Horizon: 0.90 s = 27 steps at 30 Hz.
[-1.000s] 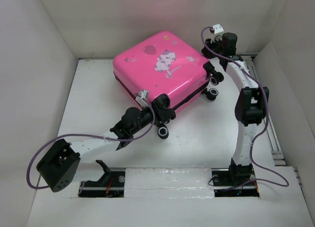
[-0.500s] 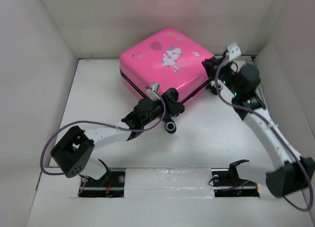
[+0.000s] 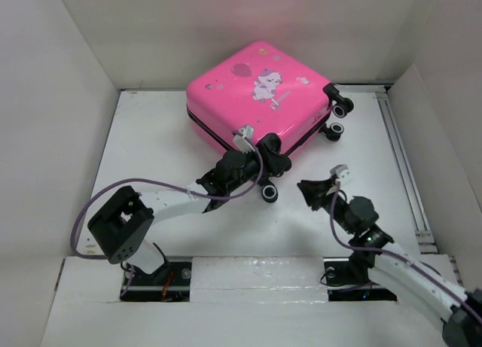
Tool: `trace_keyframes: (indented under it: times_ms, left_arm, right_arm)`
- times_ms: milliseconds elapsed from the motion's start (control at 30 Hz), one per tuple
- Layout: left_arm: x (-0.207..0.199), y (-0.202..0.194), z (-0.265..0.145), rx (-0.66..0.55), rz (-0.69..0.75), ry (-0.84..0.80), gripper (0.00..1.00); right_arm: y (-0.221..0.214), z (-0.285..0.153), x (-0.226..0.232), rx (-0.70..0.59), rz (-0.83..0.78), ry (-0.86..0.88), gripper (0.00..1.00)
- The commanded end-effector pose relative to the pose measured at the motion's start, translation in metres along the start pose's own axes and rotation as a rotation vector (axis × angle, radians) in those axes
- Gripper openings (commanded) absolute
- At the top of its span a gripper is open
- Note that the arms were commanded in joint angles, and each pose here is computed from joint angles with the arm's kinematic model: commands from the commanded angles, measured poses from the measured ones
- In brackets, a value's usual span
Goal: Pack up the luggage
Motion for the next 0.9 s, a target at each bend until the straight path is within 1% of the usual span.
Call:
trace_keyframes:
  times_ms: [0, 33, 67, 100, 133, 167, 200, 233, 267, 300, 333, 367, 400, 433, 467, 500, 533, 567, 667, 733, 867]
  left_arm:
    - [-0.132, 0.054, -0.02, -0.112, 0.006, -0.54, 0.0]
    - [-0.135, 0.057, -0.021, -0.122, -0.007, -0.553, 0.0]
    - [-0.133, 0.054, -0.018, -0.114, -0.024, -0.551, 0.0]
    - [-0.133, 0.053, -0.017, -0.11, -0.039, -0.553, 0.0]
    - [-0.134, 0.053, -0.015, -0.107, -0.045, -0.565, 0.0]
    - [-0.137, 0.055, -0.017, -0.114, -0.061, -0.576, 0.0]
    - [-0.141, 0.06, -0.018, -0.125, -0.071, -0.59, 0.0]
    - [-0.143, 0.062, -0.019, -0.13, -0.079, -0.598, 0.0]
    - [-0.145, 0.058, -0.018, -0.122, -0.09, -0.606, 0.0]
    - [-0.147, 0.061, -0.019, -0.134, -0.1, -0.609, 0.0]
    - [-0.144, 0.059, -0.018, -0.13, -0.118, -0.598, 0.0]
    - [-0.151, 0.062, -0.023, -0.144, -0.12, -0.618, 0.0]
    - [-0.155, 0.062, -0.024, -0.154, -0.125, -0.624, 0.0]
    - [-0.155, 0.062, -0.025, -0.154, -0.125, -0.624, 0.0]
    - [-0.16, 0.062, -0.028, -0.16, -0.129, -0.632, 0.0]
    - [-0.162, 0.064, -0.029, -0.169, -0.128, -0.64, 0.0]
    - [-0.162, 0.064, -0.029, -0.166, -0.137, -0.641, 0.0]
    - [-0.163, 0.065, -0.03, -0.173, -0.137, -0.647, 0.0]
    - [-0.167, 0.065, -0.031, -0.157, -0.148, -0.671, 0.0]
    - [-0.168, 0.064, -0.032, -0.146, -0.155, -0.679, 0.0]
    - [-0.165, 0.06, -0.034, -0.144, -0.164, -0.681, 0.0]
  right_arm:
    - [-0.017, 0.012, 0.019, -0.015, 0.024, 0.076, 0.26]
    - [-0.014, 0.018, 0.036, -0.039, 0.013, 0.125, 0.26]
    - [-0.011, 0.025, 0.044, -0.05, 0.0, 0.135, 0.27]
    - [-0.03, 0.034, 0.043, 0.004, -0.039, 0.111, 0.27]
    - [-0.033, 0.038, 0.049, -0.001, -0.053, 0.11, 0.3]
    - [-0.023, 0.041, 0.062, -0.082, -0.039, 0.113, 0.32]
    - [-0.024, 0.044, 0.064, -0.104, -0.044, 0.101, 0.36]
    - [-0.038, 0.048, 0.06, -0.078, -0.075, 0.077, 0.36]
    - [-0.031, 0.051, 0.06, -0.135, -0.06, 0.046, 0.37]
    - [-0.03, 0.055, 0.056, -0.152, -0.054, 0.013, 0.39]
    - [-0.04, 0.061, 0.05, -0.136, -0.091, -0.017, 0.42]
    - [-0.041, 0.062, 0.046, -0.148, -0.103, -0.039, 0.43]
    - [-0.029, 0.064, 0.044, -0.219, -0.087, -0.067, 0.43]
    - [-0.027, 0.066, 0.047, -0.246, -0.089, -0.065, 0.44]
    - [-0.036, 0.069, 0.041, -0.236, -0.121, -0.088, 0.46]
    - [-0.025, 0.071, 0.042, -0.3, -0.096, -0.105, 0.46]
    - [-0.027, 0.075, 0.041, -0.305, -0.092, -0.115, 0.47]
    - [-0.04, 0.08, 0.037, -0.274, -0.122, -0.125, 0.47]
    - [-0.045, 0.086, 0.034, -0.303, -0.113, -0.147, 0.47]
    - [-0.052, 0.089, 0.033, -0.287, -0.123, -0.151, 0.46]
    - [-0.036, 0.088, 0.046, -0.326, -0.155, -0.12, 0.44]
Point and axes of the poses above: each gripper's point midway between its finger pads, its own z axis out along the fingers, its own x axis along the line the jaws close on, y = z × x, the point moved 3 cm from there along -z, back along the fingers, and after that the axes turned 13 degrees about z, right-handed, at the moved point
